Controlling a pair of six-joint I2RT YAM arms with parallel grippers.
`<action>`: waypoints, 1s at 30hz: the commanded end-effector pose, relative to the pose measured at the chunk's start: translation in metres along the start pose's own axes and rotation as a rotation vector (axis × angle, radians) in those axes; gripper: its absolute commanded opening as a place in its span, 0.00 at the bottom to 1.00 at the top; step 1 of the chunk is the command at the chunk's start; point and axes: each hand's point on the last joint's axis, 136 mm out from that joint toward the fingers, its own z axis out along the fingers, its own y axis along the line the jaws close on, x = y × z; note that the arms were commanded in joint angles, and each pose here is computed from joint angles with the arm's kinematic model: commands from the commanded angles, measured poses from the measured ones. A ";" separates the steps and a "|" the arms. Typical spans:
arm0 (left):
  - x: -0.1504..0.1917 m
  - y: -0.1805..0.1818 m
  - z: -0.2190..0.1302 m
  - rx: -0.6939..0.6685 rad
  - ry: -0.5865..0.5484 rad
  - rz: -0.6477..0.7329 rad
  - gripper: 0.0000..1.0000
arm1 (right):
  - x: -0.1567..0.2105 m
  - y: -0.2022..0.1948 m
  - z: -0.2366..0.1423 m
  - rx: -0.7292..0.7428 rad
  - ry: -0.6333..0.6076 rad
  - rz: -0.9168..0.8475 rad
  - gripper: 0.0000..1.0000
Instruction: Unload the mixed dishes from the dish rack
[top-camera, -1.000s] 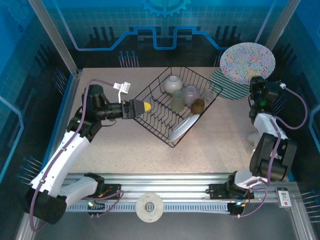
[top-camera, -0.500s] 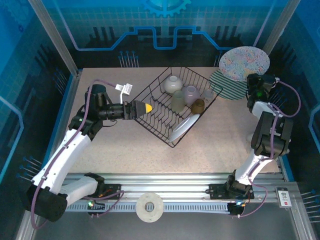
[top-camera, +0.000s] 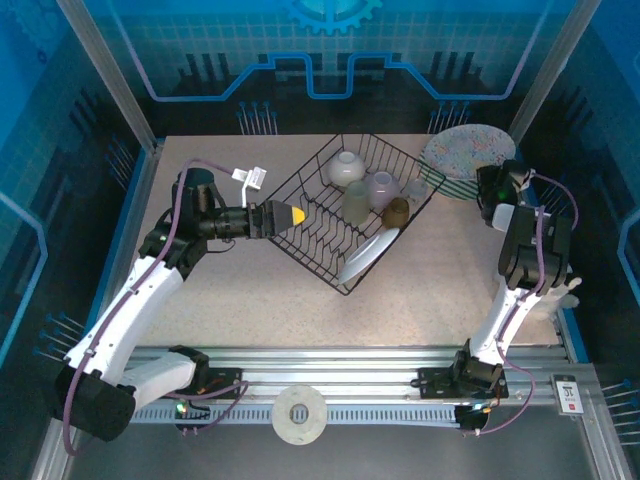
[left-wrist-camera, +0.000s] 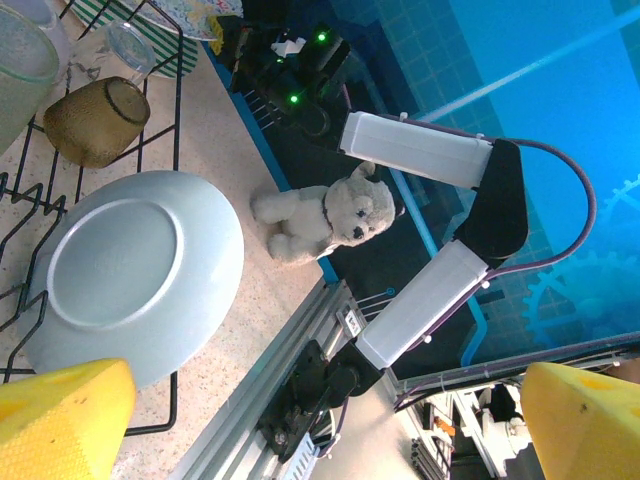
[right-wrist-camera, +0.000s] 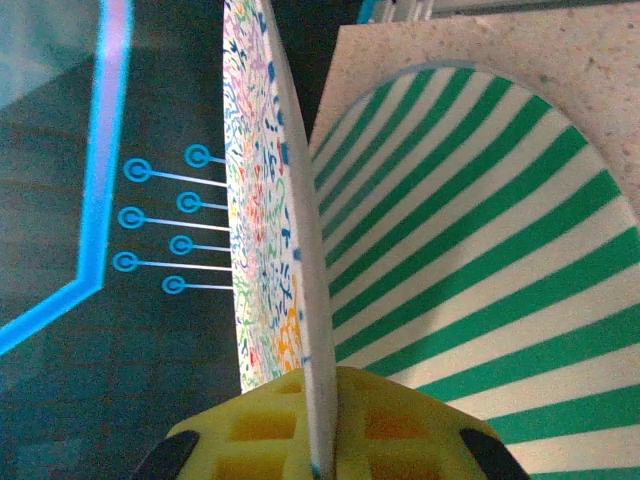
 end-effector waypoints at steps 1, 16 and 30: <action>0.004 0.005 0.002 0.006 0.022 0.012 0.99 | -0.012 0.036 0.002 -0.123 -0.057 -0.033 0.00; -0.003 0.007 0.002 -0.020 -0.012 0.009 0.99 | 0.019 -0.017 0.013 0.021 0.013 0.025 0.04; 0.000 0.009 -0.002 -0.035 -0.025 -0.005 0.99 | 0.028 -0.031 0.000 0.136 0.075 0.066 0.32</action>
